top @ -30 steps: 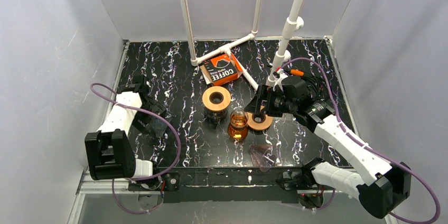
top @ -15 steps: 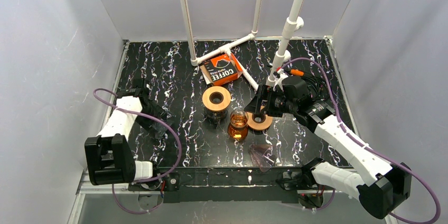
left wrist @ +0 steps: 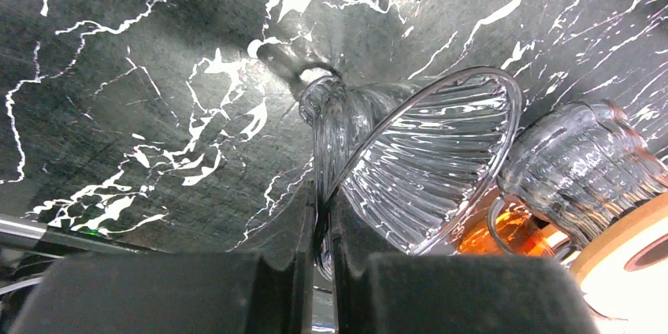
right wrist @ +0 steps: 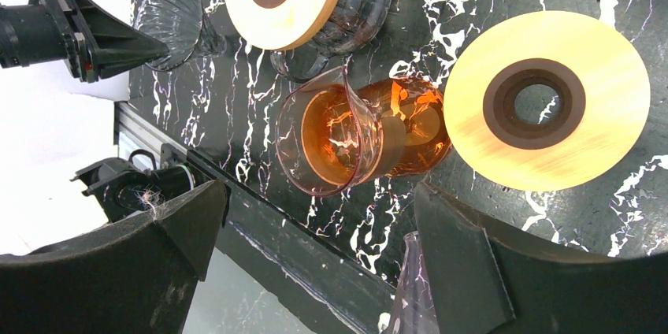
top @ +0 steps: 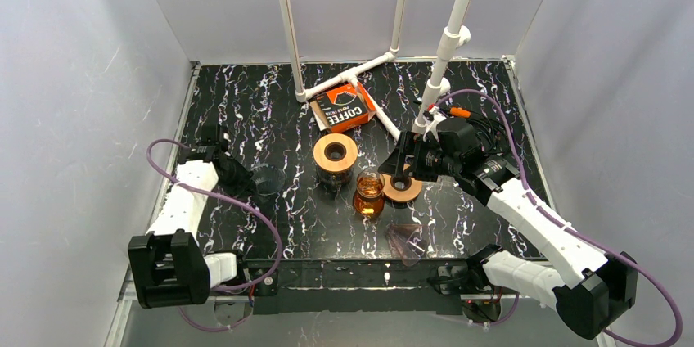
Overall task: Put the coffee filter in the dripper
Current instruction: Pick up the coffee dripper from the center of the board, then place the coffee dripper in the dripper holder.
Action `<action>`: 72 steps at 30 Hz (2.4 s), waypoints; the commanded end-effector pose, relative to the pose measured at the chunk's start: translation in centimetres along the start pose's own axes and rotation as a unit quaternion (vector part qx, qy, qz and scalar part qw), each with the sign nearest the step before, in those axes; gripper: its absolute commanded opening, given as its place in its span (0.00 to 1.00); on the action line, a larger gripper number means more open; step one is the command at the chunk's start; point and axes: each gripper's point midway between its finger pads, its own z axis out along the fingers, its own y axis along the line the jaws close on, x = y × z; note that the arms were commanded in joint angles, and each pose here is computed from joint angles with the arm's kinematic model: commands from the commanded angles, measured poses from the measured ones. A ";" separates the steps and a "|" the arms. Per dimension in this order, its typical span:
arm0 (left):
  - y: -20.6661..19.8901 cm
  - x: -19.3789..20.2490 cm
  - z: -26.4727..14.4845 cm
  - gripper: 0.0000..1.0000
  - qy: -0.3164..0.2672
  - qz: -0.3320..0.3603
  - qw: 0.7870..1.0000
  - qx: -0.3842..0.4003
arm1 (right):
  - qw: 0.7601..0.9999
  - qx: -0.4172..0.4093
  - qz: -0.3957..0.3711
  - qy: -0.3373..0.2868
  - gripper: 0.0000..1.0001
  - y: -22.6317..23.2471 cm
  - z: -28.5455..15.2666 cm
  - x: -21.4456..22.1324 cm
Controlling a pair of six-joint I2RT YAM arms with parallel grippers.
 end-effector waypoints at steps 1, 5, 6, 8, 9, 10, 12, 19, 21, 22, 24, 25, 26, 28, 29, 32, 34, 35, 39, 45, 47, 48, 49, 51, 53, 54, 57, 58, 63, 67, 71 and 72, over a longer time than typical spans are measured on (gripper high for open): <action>-0.6 1.0 -0.7 0.00 0.015 0.021 0.999 0.035 | 1.000 -0.020 -0.014 -0.017 0.98 1.0 -0.2 -1.0; -1.1 1.5 -1.0 0.00 0.022 0.038 0.997 0.058 | 1.000 -0.019 -0.015 -0.016 0.98 1.0 -0.2 -1.0; -1.3 1.7 -1.1 0.00 0.021 0.044 0.997 0.066 | 1.000 -0.019 -0.015 -0.017 0.98 1.0 -0.2 -1.1; -1.5 1.9 -1.4 0.00 0.018 0.055 0.995 0.082 | 1.000 -0.019 -0.016 -0.017 0.98 1.0 -0.2 -1.1; -1.8 2.0 -1.6 0.00 0.016 0.061 0.994 0.093 | 1.000 -0.019 -0.016 -0.017 0.98 1.0 -0.2 -1.1; -2.0 2.1 -1.9 0.00 0.014 0.069 0.992 0.104 | 1.000 -0.019 -0.015 -0.016 0.98 1.0 -0.2 -1.0; -2.5 2.3 -2.4 0.00 0.008 0.079 0.989 0.124 | 1.000 -0.019 -0.016 -0.015 0.98 1.0 -0.1 -1.0; -5.5 3.1 -4.3 0.00 0.002 0.115 0.965 0.237 | 1.000 -0.017 -0.016 -0.011 0.98 0.9 0.1 -1.0; -6.3 3.4 -4.6 0.00 0.007 0.125 0.956 0.263 | 1.000 -0.019 -0.016 -0.012 0.98 1.0 0.2 -1.1; -6.7 3.6 -4.9 0.00 0.011 0.131 0.952 0.278 | 1.000 -0.019 -0.017 -0.012 0.98 1.0 0.2 -1.1; -7.3 3.9 -5.4 0.00 0.015 0.141 0.943 0.300 | 1.000 -0.021 -0.017 -0.011 0.98 1.1 0.3 -1.1; -7.6 4.0 -5.7 0.00 0.014 0.147 0.939 0.310 | 1.000 -0.021 -0.016 -0.010 0.98 1.1 0.3 -1.2; -7.8 4.2 -6.0 0.00 0.013 0.154 0.935 0.319 | 1.000 -0.024 -0.016 -0.010 0.98 1.2 0.3 -1.2; -8.5 4.4 -6.9 0.00 0.005 0.172 0.926 0.335 | 0.999 -0.030 -0.019 -0.006 0.98 1.5 0.4 -1.3; -8.8 4.5 -7.4 0.00 0.001 0.181 0.922 0.341 | 0.999 -0.033 -0.021 -0.005 0.98 1.7 0.4 -1.3; -9.7 5.4 -8.7 0.00 -0.006 0.218 0.908 0.357 | 0.999 -0.041 -0.028 -0.003 0.98 2.2 0.5 -1.6; -10.4 5.9 -9.5 0.00 -0.013 0.237 0.901 0.364 | 0.998 -0.045 -0.032 -0.001 0.98 2.4 0.6 -1.7; -10.7 6.0 -9.8 0.00 -0.015 0.243 0.898 0.366 | 0.998 -0.045 -0.033 -0.001 0.98 2.4 0.6 -1.7; -11.9 6.9 -11.0 0.00 -0.012 0.267 0.885 0.382 | 0.998 -0.045 -0.032 0.002 0.98 2.4 0.7 -1.7; -13.4 7.8 -12.5 0.00 -0.012 0.289 0.871 0.397 | 0.999 -0.041 -0.031 -0.003 0.98 2.2 0.6 -1.7; -13.8 7.9 -12.9 0.00 -0.015 0.296 0.868 0.399 | 0.999 -0.040 -0.030 -0.006 0.98 2.1 0.5 -1.7; -13.9 7.9 -13.0 0.00 -0.016 0.297 0.867 0.401 | 0.999 -0.039 -0.030 -0.007 0.98 2.0 0.5 -1.7; -14.1 7.9 -13.1 0.00 -0.018 0.297 0.866 0.402 | 0.999 -0.039 -0.030 -0.007 0.98 2.0 0.4 -1.6; -14.3 7.7 -13.1 0.00 -0.021 0.293 0.867 0.403 | 0.999 -0.038 -0.029 -0.006 0.98 1.9 0.5 -1.5; -14.5 7.6 -13.0 0.00 -0.022 0.287 0.869 0.402 | 0.999 -0.037 -0.029 -0.006 0.98 1.8 0.5 -1.5; -14.6 7.5 -13.0 0.00 -0.022 0.284 0.869 0.404 | 0.999 -0.036 -0.028 -0.006 0.98 1.8 0.5 -1.4; -15.3 7.4 -13.1 0.00 -0.019 0.270 0.870 0.412 | 0.999 -0.034 -0.028 -0.008 0.98 1.7 0.4 -1.5; -15.6 7.4 -13.1 0.00 -0.017 0.268 0.869 0.415 | 0.999 -0.035 -0.028 -0.010 0.98 1.8 0.4 -1.5; -16.6 6.9 -13.3 0.00 -0.014 0.261 0.871 0.417 | 0.999 -0.030 -0.028 -0.014 0.98 1.6 0.3 -1.6; -17.4 6.3 -13.3 0.00 -0.012 0.248 0.878 0.410 | 0.999 -0.029 -0.028 -0.013 0.98 1.5 0.4 -1.6; -18.2 6.1 -12.8 0.00 0.000 0.240 0.883 0.403 | 0.999 -0.029 -0.029 -0.018 0.98 1.6 0.3 -1.7; -18.4 6.0 -12.6 0.00 0.002 0.240 0.884 0.400 | 0.999 -0.026 -0.028 -0.019 0.99 1.5 0.3 -1.8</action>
